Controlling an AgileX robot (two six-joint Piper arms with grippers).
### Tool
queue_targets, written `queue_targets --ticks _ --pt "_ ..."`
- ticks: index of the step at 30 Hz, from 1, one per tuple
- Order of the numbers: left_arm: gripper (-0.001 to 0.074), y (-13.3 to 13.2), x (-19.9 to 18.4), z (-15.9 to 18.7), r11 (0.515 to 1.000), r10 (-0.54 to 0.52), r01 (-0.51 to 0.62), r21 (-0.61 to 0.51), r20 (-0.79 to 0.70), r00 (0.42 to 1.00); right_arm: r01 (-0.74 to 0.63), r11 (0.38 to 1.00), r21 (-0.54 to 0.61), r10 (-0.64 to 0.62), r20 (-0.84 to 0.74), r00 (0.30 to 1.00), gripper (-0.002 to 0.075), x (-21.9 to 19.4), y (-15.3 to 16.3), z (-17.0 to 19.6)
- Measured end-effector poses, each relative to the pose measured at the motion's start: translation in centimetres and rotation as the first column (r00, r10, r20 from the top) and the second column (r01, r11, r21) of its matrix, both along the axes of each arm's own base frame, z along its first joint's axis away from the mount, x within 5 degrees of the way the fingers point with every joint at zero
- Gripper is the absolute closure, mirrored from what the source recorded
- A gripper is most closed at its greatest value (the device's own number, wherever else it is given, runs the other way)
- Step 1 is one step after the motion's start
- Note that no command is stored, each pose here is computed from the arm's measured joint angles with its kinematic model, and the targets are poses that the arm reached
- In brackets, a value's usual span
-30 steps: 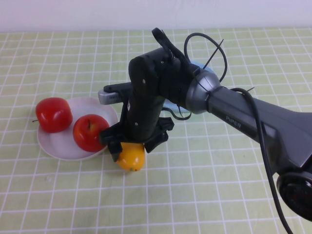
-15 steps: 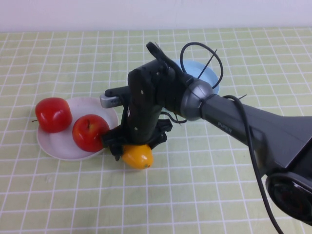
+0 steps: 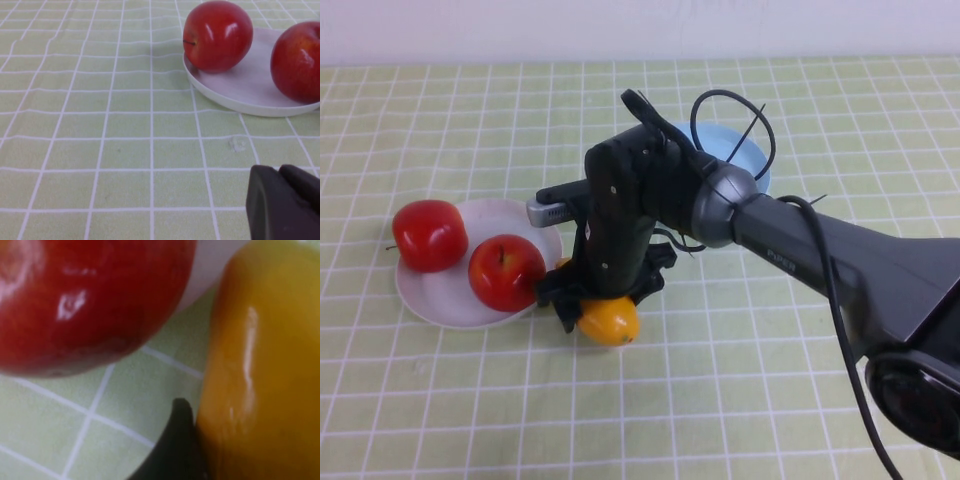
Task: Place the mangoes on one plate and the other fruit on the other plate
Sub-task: Put another type of fruit in the right plate
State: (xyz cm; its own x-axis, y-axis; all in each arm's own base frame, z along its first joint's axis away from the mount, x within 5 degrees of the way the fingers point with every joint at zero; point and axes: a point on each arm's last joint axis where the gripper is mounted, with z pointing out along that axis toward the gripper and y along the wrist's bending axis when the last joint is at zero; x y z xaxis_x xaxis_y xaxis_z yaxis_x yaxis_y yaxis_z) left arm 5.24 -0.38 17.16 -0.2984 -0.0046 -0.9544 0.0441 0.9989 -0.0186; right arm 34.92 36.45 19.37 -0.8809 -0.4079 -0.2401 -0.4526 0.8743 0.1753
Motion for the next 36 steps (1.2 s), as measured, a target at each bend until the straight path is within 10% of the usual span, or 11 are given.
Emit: queue_targets --ticks 13,22,36 --pt "0.0732 0.0 0.0 0.0 1.000 0.000 0.000 0.000 0.000 1.000 0.116 0.993 0.009 -0.113 0.311 0.944 0.0174 5.7 -8.5 8.3" --pt "0.0732 0.0 0.0 0.0 1.000 0.000 0.000 0.000 0.000 1.000 0.219 0.976 0.002 -0.203 0.380 0.902 0.0174 11.9 -14.9 4.9" --pt "0.0732 0.0 0.0 0.0 1.000 0.000 0.000 0.000 0.000 1.000 0.191 0.981 0.025 -0.186 0.374 0.909 0.0134 13.5 -15.4 1.9"
